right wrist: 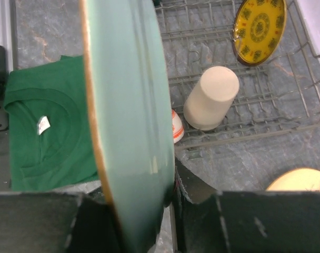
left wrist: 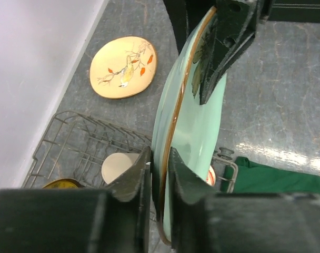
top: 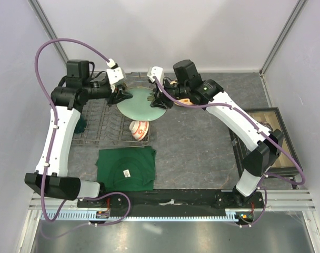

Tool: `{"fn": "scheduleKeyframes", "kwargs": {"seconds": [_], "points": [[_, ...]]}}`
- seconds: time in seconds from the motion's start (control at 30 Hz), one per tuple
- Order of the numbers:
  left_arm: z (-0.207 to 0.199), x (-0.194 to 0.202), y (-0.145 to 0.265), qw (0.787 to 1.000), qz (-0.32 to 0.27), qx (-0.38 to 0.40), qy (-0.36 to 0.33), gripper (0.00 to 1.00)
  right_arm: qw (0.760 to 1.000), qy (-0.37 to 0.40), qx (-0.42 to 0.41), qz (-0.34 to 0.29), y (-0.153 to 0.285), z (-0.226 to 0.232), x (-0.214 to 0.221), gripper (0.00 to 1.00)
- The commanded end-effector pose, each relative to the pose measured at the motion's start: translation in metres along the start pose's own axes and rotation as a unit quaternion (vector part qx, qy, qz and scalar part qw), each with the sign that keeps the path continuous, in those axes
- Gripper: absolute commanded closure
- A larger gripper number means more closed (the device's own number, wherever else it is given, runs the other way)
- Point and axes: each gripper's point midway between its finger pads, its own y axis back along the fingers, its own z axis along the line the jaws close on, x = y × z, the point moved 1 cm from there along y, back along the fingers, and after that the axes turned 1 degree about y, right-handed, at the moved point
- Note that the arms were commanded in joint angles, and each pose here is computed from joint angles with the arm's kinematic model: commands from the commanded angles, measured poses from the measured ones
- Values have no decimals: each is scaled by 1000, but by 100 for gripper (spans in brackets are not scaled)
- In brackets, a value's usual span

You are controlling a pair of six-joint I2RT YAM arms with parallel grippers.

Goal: Unload the mixed dishes from the dish rack
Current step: Place the plate at the center of the board.

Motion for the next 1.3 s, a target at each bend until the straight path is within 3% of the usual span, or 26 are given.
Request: {"fn": "scheduleKeyframes", "kwargs": {"seconds": [0.0,0.07,0.17,0.33,0.63,1.03,1.27], "points": [[13,-36,11,995,-48,-53,-66,61,999,24,26,-10,7,-4,-10,100],[15,-37,14,994,-49,-68,-73,48,999,20,33,-8,8,-7,-8,100],[16,-43,17,992,-57,-78,-83,40,999,6,39,-8,11,-16,-5,100],[19,-47,22,990,-57,-94,-89,39,997,-36,61,-16,15,-41,-1,100],[21,-46,28,988,-52,-123,-81,38,972,-189,132,-51,41,-150,35,100],[17,-24,20,990,-43,-121,-57,39,883,-420,153,-144,66,-269,118,100],[16,-16,15,991,-40,-116,-47,39,860,-463,157,-144,62,-292,167,100]]}}
